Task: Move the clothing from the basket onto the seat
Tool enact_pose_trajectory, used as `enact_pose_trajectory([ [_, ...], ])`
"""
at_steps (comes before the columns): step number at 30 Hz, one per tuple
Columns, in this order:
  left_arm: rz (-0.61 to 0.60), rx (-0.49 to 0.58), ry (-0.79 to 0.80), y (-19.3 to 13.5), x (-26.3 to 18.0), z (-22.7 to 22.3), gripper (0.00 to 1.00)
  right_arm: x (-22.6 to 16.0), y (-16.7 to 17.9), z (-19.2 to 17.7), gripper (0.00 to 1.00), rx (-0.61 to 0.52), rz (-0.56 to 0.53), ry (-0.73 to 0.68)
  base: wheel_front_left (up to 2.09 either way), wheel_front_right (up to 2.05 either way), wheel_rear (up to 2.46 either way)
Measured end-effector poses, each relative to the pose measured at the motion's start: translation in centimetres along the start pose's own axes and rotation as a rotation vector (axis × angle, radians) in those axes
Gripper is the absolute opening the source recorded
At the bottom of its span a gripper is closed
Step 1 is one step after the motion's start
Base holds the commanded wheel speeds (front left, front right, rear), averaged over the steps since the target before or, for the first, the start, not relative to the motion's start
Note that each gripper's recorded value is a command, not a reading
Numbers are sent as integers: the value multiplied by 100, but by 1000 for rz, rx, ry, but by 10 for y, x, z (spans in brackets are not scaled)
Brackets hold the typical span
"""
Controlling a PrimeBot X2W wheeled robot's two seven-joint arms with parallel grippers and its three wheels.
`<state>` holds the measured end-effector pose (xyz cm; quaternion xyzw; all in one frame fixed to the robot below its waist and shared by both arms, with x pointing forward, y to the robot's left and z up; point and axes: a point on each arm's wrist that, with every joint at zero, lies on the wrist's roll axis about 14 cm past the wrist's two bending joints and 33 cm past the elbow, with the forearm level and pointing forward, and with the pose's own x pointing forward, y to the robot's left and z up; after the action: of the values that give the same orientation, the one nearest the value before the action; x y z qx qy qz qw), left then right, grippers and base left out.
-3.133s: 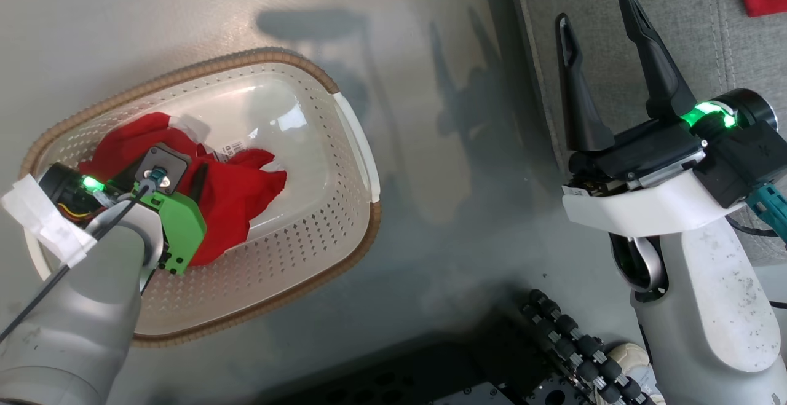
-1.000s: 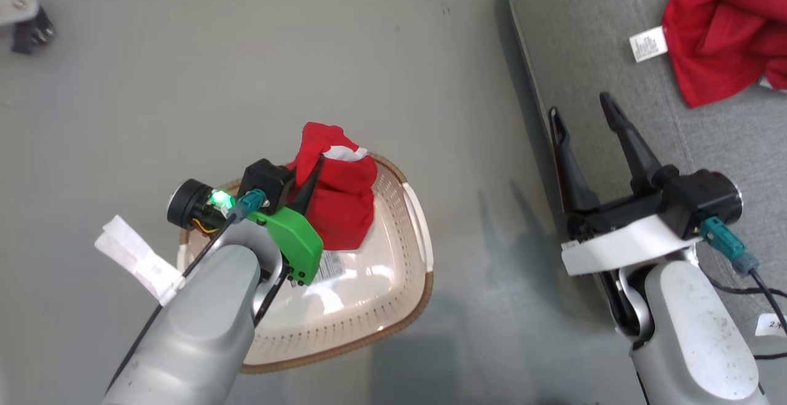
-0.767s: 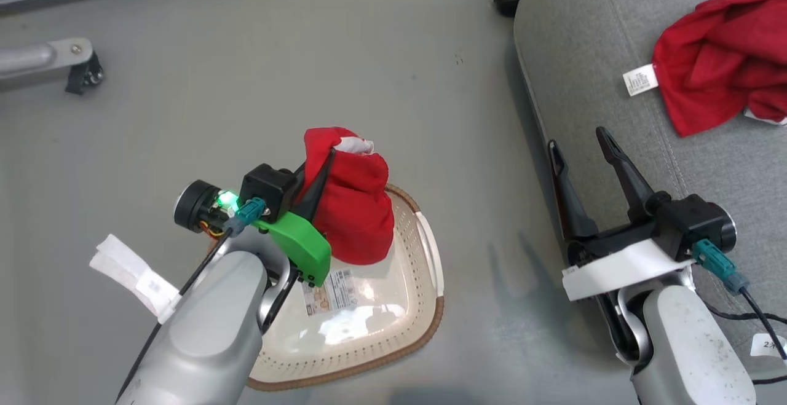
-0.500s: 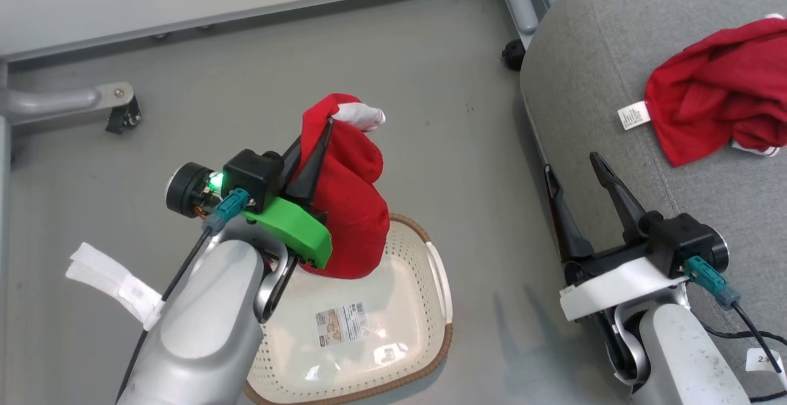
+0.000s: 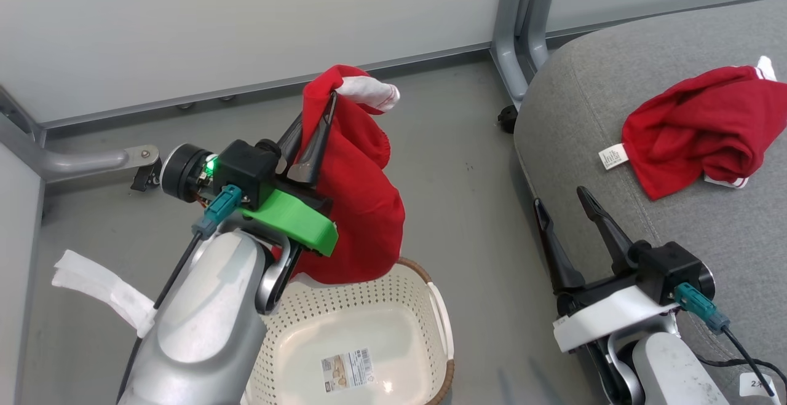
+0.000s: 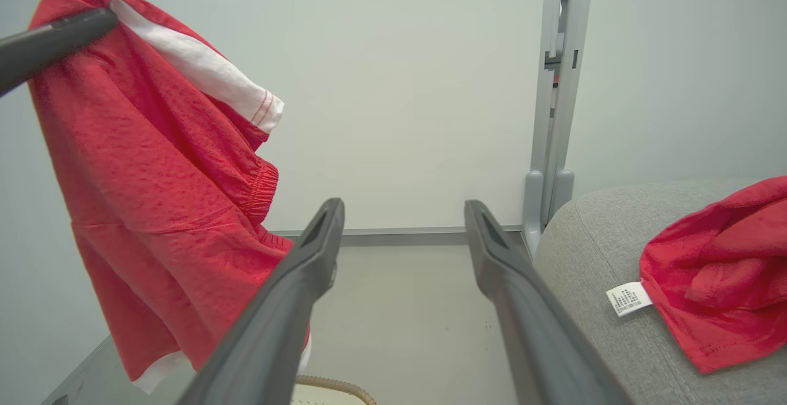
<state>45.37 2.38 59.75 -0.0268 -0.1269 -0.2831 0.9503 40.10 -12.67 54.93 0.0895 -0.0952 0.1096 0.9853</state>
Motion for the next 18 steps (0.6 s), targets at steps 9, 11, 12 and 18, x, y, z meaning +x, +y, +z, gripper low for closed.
enact_pose_trajectory([
  [9, -46, 27, -73, -13, 10, 27, 0, -4, 1, 2, 100, -2, 0, -4, 0, 0, 0],
  [11, -52, 32, -82, -14, 11, 30, 0, -4, 2, 3, 100, -1, 4, -5, 0, 0, 0],
  [12, -56, 35, -88, -15, 12, 33, 0, -3, 3, 3, 100, 0, 8, -5, 0, 0, 0],
  [18, -70, 41, -100, -19, 14, 38, 0, -1, 17, 8, 100, 4, 48, -23, 0, 0, 0],
])
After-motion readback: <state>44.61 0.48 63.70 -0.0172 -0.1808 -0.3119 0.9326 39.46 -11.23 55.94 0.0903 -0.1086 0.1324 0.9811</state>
